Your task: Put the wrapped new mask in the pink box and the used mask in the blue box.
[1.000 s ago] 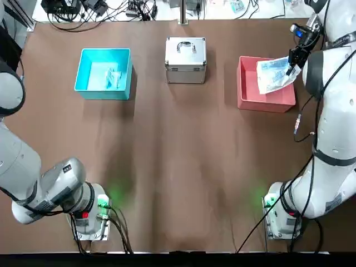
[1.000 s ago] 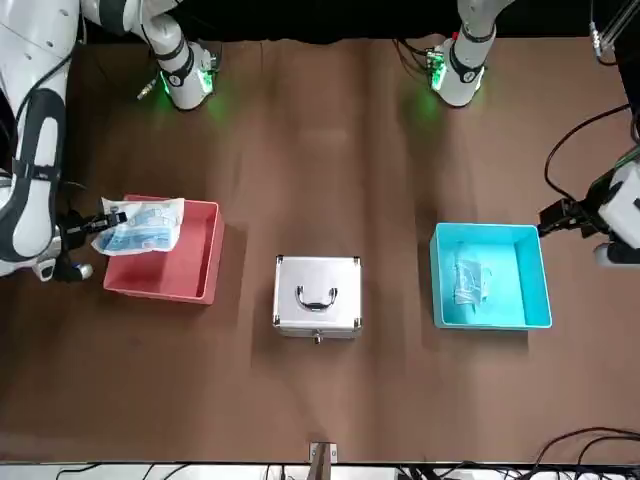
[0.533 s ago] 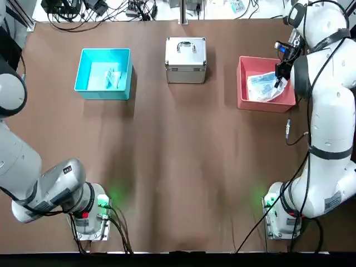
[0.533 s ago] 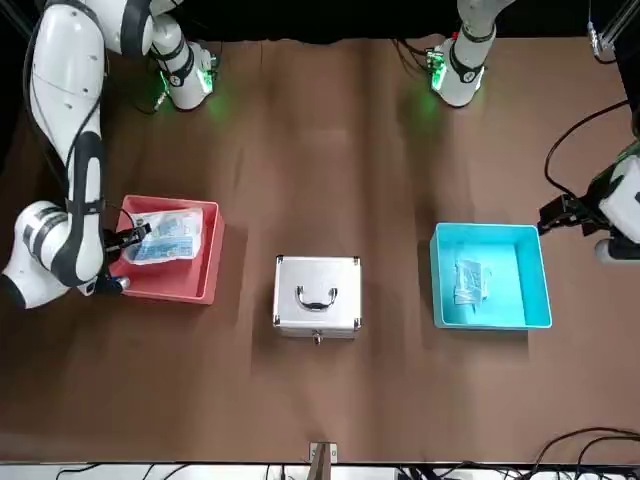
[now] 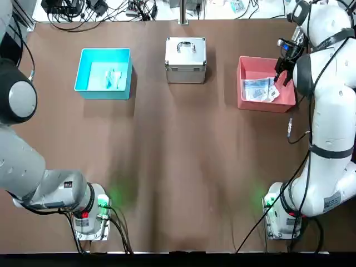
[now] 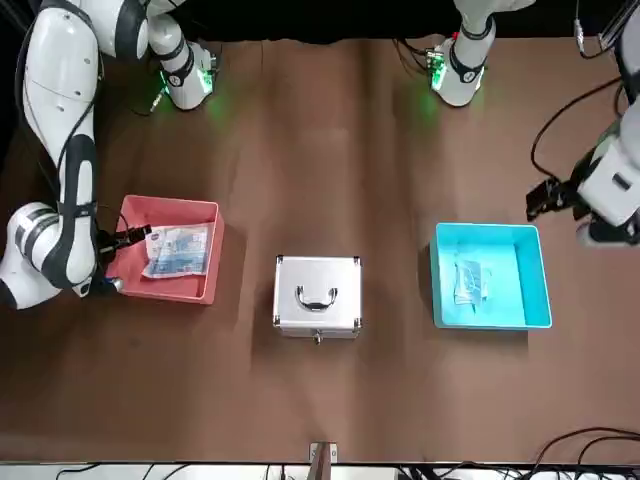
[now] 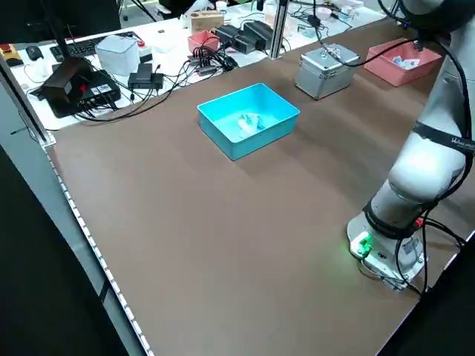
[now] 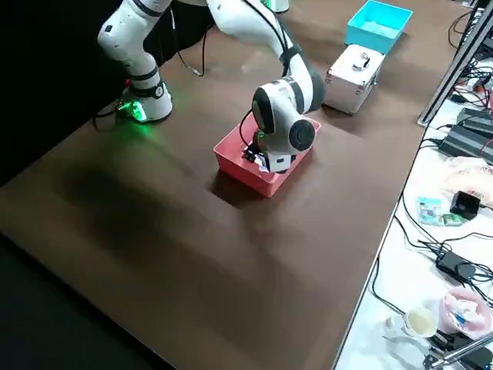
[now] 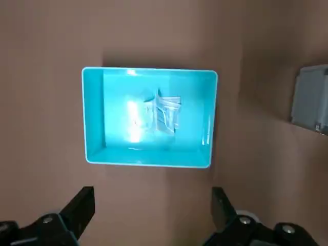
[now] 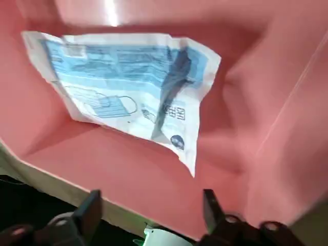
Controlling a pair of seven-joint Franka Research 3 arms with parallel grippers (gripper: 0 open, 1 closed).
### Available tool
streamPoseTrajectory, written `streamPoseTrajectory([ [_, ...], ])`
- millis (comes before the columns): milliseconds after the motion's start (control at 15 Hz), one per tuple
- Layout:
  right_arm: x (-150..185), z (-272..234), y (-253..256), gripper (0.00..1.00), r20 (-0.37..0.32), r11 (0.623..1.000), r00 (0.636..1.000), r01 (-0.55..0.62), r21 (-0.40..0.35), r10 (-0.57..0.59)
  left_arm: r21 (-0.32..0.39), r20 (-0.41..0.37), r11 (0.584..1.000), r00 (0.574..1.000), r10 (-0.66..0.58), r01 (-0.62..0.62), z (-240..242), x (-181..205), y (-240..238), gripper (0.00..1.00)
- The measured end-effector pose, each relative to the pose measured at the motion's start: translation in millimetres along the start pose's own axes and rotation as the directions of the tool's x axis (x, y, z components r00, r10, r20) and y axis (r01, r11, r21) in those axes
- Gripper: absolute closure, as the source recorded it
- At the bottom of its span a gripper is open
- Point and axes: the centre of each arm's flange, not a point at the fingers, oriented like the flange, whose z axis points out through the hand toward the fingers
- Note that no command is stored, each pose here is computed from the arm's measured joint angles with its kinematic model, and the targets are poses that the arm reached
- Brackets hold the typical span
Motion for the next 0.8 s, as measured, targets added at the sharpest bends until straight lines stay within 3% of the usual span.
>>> streamPoseTrajectory([
  [67, -2.7, -11.0, -5.0, 0.04, -0.003, 1.0, 1.0, 0.006, -0.002, -0.006, -0.006, 0.0, 1.0, 1.0, -0.006, 0.006, -2.2, -4.2, -5.0, 0.0],
  [133, -7.6, -24.6, -9.8, 0.02, -0.009, 1.0, 1.0, 0.012, -0.004, -0.012, -0.006, 0.001, 1.0, 1.0, -0.009, 0.009, -1.6, -7.5, -8.1, 0.0],
  [800, -72.7, -160.7, -69.4, 0.01, -0.147, 0.993, 0.986, 0.059, -0.099, -0.073, -0.002, -0.027, 1.0, 1.0, -0.002, 0.002, 6.7, -14.5, -4.5, 0.0],
])
